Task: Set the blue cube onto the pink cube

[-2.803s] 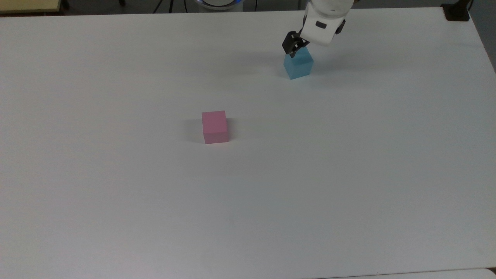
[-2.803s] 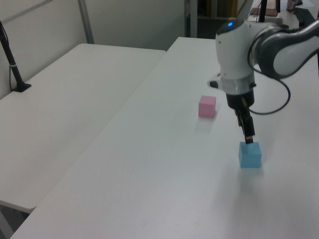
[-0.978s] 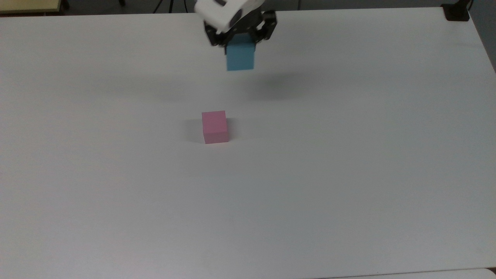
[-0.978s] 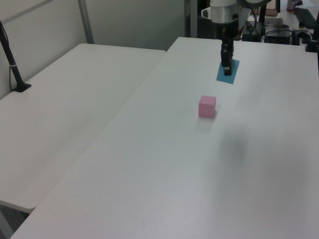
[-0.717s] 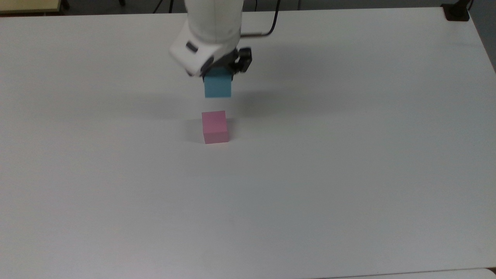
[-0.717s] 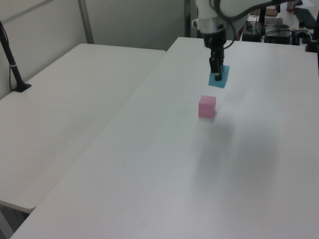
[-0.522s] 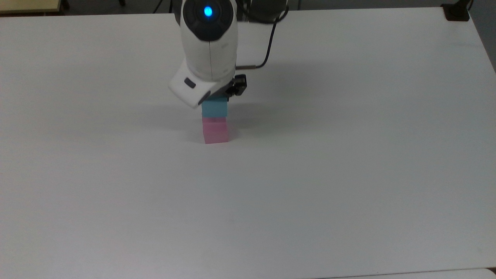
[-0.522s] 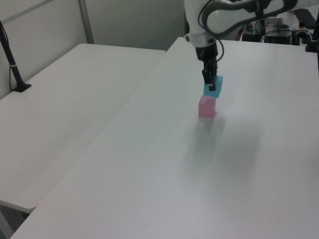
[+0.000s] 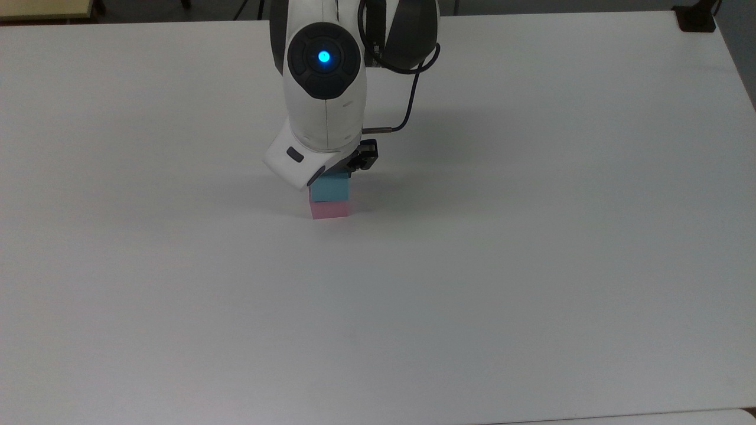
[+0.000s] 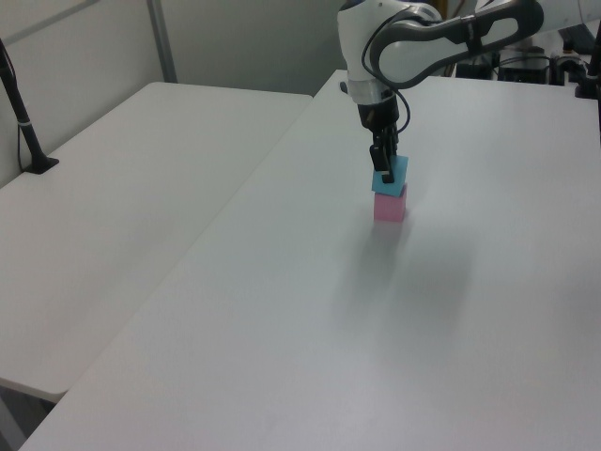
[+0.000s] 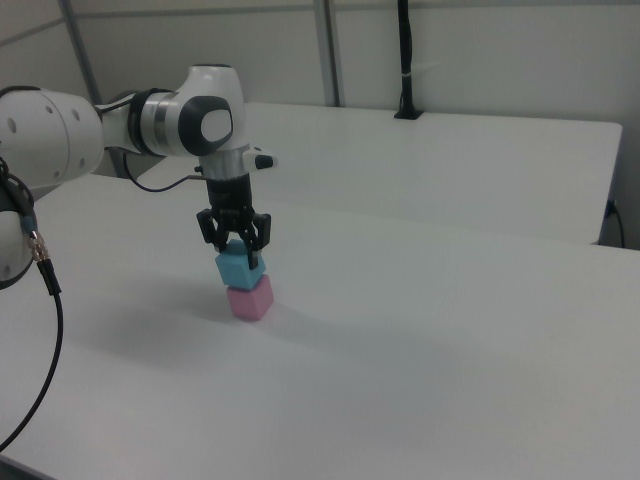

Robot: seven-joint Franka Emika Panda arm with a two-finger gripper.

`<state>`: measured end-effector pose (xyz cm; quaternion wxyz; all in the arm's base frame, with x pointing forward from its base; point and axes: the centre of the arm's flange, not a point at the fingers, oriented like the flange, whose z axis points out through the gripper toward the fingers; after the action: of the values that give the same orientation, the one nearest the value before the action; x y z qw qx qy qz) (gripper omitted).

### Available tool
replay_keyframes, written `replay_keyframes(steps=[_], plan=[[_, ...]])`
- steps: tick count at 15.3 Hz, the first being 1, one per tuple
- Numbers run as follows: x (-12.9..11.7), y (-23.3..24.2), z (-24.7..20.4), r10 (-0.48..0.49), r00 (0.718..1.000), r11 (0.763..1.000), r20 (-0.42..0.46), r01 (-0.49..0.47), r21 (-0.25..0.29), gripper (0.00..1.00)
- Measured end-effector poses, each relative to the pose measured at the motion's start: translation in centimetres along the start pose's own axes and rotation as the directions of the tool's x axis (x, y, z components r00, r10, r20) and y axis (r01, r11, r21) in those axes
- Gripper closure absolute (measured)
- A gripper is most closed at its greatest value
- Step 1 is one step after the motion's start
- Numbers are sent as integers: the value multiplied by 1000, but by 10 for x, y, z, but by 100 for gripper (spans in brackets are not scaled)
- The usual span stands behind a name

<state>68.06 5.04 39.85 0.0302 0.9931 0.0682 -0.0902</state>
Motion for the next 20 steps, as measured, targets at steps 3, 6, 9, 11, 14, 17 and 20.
replay_keyframes(steps=[3, 6, 9, 11, 14, 17, 20], plan=[[0, 4, 1, 5, 1000, 1000, 1, -5, -2, 41], [1, 5, 5, -7, 1000, 1000, 7, 7, -2, 40], [1, 5, 5, -36, 999, 999, 8, 36, -2, 13], [0, 7, 4, -42, 999, 999, 8, 42, -3, 0], [-14, 17, -30, -26, 999, 1000, -37, 26, -6, 0], [-63, 29, -101, 16, 995, 1000, -103, -16, 2, 0], [-132, 43, -159, 64, 993, 998, -104, -62, 23, 0]])
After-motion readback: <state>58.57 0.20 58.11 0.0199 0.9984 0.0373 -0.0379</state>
